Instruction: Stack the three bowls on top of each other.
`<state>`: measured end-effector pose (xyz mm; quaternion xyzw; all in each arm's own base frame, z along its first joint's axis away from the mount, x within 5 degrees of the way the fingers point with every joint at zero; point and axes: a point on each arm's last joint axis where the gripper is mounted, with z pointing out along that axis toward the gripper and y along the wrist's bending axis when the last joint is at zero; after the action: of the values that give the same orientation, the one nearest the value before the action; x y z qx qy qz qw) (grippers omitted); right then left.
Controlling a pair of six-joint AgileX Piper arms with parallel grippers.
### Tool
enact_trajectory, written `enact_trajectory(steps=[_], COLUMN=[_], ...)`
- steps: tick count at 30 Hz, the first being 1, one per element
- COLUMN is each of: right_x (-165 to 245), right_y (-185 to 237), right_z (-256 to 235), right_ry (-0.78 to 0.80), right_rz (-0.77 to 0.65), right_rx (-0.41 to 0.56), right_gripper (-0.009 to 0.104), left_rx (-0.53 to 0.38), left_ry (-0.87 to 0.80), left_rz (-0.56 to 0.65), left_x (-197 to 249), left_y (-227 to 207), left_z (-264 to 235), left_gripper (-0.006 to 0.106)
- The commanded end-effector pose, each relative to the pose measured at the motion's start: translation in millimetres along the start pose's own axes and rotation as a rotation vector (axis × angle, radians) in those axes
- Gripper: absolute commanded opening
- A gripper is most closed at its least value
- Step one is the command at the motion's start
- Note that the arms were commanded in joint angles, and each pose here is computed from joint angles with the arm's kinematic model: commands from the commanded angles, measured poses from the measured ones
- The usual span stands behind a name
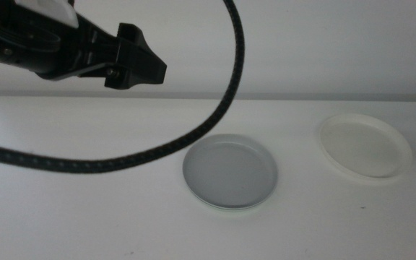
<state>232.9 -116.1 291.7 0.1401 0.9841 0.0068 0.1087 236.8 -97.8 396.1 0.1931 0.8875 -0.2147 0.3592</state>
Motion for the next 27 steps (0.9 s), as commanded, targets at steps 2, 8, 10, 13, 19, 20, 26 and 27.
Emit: enact_trajectory(steps=[2,8,10,13,19,20,26,27], right_x=[-26,-75,-88,-108,-133,-136,-154,-156], right_y=[-16,-34,-37,-44,-40,-37,-8,-3], right_z=[3,35,49,71,111,118,140,142], right_ry=[-0.039,-0.009,0.002,-0.001,-0.014,-0.016,-0.003,-0.003], right_rz=[-0.049,-0.030,-0.021,-0.010,-0.001,-0.005,-0.075,-0.081], right_rx=[-0.011,-0.045,-0.070,-0.083,-0.133,-0.139,-0.158,-0.160], right_gripper=[0.092,0.092,0.091,0.088,0.078,0.076,0.074,0.074], left_rx=[-0.005,-0.005,-0.005,-0.005,-0.005,-0.005,-0.005,-0.005], left_ry=[-0.013,-0.013,-0.013,-0.013,-0.013,-0.013,-0.013,-0.013], left_rz=[-0.010,-0.010,-0.010,-0.010,-0.010,-0.010,-0.010,-0.010], left_x=[-1,-1,-1,-1,-1,-1,-1,-1], left_y=[1,1,1,1,1,1,1,1], left_z=[0,0,0,0,0,0,0,0], left_gripper=[0.094,0.094,0.094,0.094,0.094,0.094,0.094,0.094])
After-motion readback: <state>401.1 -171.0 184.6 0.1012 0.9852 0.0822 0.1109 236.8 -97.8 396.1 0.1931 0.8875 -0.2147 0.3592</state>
